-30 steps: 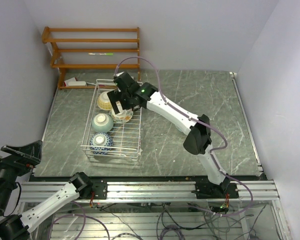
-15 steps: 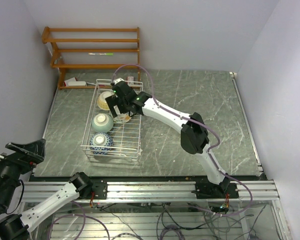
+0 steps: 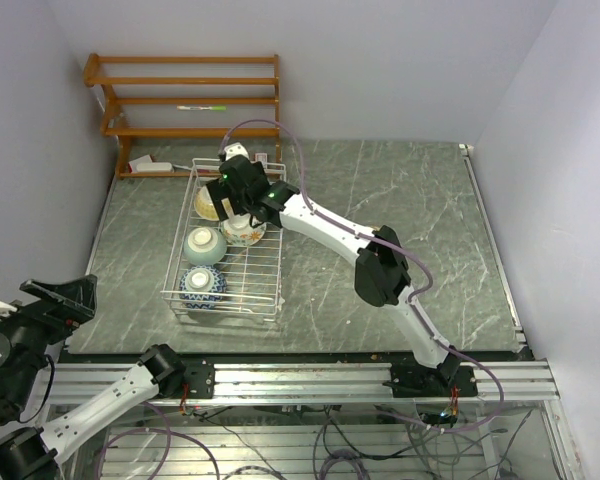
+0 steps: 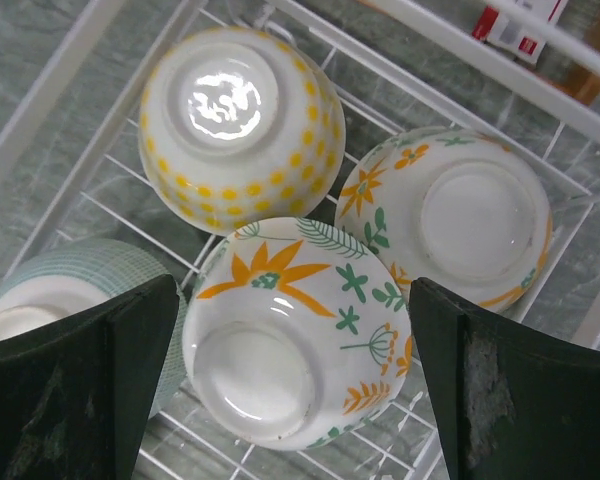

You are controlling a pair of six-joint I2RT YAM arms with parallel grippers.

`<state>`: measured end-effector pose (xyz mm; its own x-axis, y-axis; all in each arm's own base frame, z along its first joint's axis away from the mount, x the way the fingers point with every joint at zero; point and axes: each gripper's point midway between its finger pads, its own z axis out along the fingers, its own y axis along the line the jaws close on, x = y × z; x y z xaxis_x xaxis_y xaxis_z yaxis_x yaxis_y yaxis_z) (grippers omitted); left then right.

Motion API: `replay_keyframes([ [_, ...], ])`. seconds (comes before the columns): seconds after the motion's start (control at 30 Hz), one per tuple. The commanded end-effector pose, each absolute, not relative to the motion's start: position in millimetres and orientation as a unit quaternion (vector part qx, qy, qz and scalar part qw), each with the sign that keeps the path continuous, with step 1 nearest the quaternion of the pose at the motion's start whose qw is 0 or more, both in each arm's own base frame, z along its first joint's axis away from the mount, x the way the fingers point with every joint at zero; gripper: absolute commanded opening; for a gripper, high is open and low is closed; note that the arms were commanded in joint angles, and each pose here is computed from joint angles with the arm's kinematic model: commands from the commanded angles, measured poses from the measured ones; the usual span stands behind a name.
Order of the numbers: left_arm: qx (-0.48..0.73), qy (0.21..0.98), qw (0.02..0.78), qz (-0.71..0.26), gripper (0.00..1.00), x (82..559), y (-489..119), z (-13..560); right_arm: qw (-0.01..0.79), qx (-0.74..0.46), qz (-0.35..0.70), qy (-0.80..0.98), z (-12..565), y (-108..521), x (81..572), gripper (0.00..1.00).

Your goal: Load the bowls into the dish rack

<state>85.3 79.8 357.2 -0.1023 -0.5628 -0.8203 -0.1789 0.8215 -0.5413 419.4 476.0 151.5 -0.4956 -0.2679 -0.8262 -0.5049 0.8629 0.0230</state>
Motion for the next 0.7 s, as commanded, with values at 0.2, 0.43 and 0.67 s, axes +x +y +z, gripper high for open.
replay_keyframes([
  [0.2,-0.258,0.725,0.621,-0.15,0.99,95,74,362,0.438,-0.216,0.058,0.871,122,450,428,1.0],
  [0.43,-0.259,0.724,0.62,-0.154,0.99,94,74,361,0.415,-0.211,0.035,0.884,118,423,414,1.0],
  [0.67,-0.259,0.723,0.621,-0.159,0.99,94,74,359,0.394,-0.207,0.034,0.895,120,408,398,1.0],
])
